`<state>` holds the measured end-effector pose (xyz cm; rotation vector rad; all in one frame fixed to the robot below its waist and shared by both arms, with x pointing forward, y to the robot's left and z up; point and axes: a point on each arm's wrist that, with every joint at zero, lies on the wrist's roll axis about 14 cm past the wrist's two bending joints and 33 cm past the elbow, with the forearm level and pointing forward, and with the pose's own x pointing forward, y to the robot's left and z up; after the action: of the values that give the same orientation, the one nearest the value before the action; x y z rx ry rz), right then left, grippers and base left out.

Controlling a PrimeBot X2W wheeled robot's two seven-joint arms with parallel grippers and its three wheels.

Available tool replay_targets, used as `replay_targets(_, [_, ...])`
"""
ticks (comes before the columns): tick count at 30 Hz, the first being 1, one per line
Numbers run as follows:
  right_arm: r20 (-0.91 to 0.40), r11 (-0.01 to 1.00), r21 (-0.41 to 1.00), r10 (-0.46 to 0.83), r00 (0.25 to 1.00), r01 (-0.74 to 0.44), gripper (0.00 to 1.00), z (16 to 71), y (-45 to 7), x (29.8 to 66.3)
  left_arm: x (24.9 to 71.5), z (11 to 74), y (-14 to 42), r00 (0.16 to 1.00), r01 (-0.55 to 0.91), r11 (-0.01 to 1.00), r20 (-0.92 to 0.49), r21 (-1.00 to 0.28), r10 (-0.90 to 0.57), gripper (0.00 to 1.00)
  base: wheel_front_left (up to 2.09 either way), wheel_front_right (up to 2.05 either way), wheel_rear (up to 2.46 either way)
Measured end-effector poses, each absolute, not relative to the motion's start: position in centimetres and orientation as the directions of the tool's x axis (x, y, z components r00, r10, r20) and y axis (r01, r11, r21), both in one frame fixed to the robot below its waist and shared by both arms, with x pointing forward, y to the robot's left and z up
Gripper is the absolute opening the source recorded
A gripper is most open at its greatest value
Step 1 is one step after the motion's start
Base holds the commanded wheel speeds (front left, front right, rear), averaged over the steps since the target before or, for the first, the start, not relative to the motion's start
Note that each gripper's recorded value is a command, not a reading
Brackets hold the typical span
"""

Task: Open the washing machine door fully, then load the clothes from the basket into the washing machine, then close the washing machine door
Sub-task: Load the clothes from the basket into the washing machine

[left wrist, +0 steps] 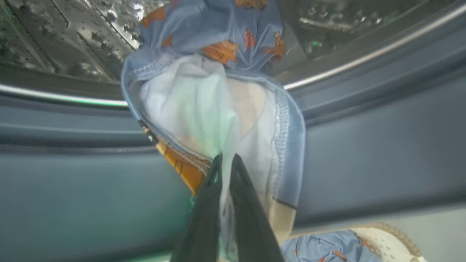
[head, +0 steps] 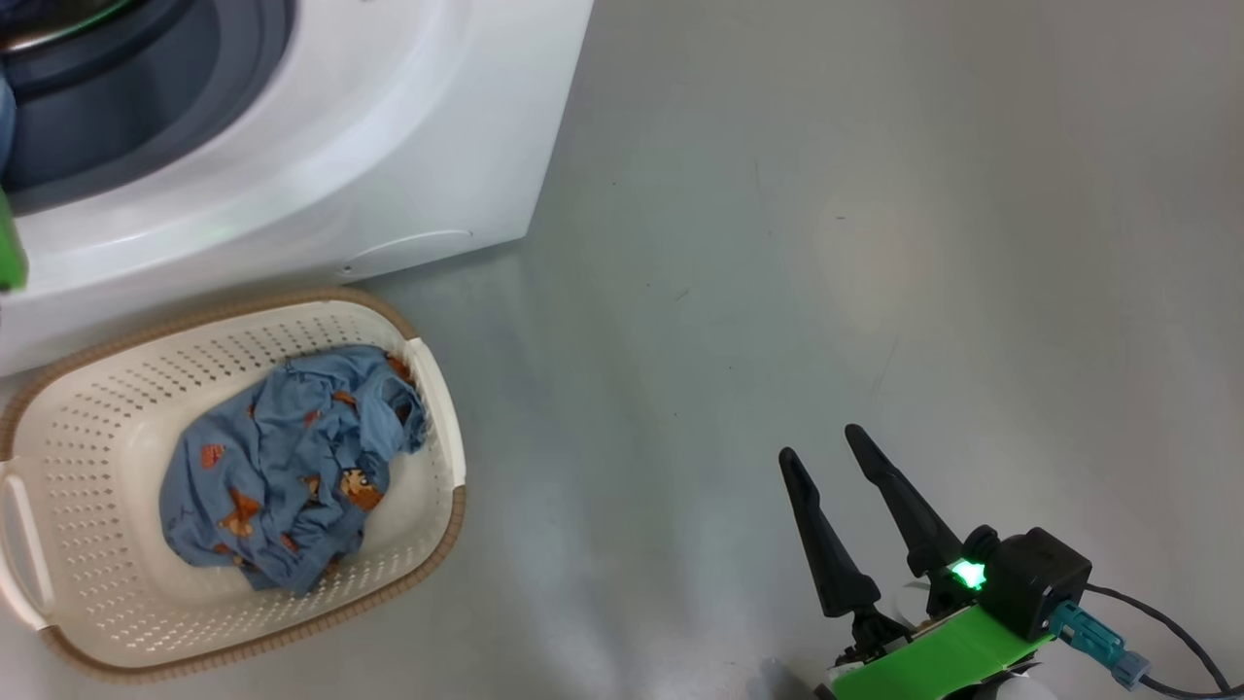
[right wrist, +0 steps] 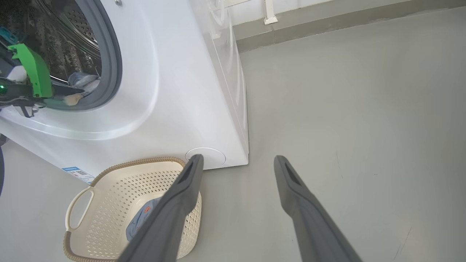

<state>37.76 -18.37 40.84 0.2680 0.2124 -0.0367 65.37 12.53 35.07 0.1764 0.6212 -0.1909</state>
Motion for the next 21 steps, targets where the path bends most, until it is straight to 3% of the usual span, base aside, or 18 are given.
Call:
replay_targets(6, [-0.218, 0.963, 0.261, -0.005, 0.976, 0.063, 1.00, 40.8, -18.2, 37.6, 69.5, 41.0, 11.3, 0.945, 0.131, 0.991, -0.298, -0.032, -0.135, 0.00, 0.00, 0.00, 0.00])
replay_targets(21, [-0.301, 0.949, 0.264, -0.088, 0.950, 0.171, 1.00, 39.6, -19.5, 34.7, 75.6, 43.7, 12.6, 0.996, 0.049, 0.996, -0.075, -0.071, -0.054, 0.00, 0.00, 0.00, 0.00])
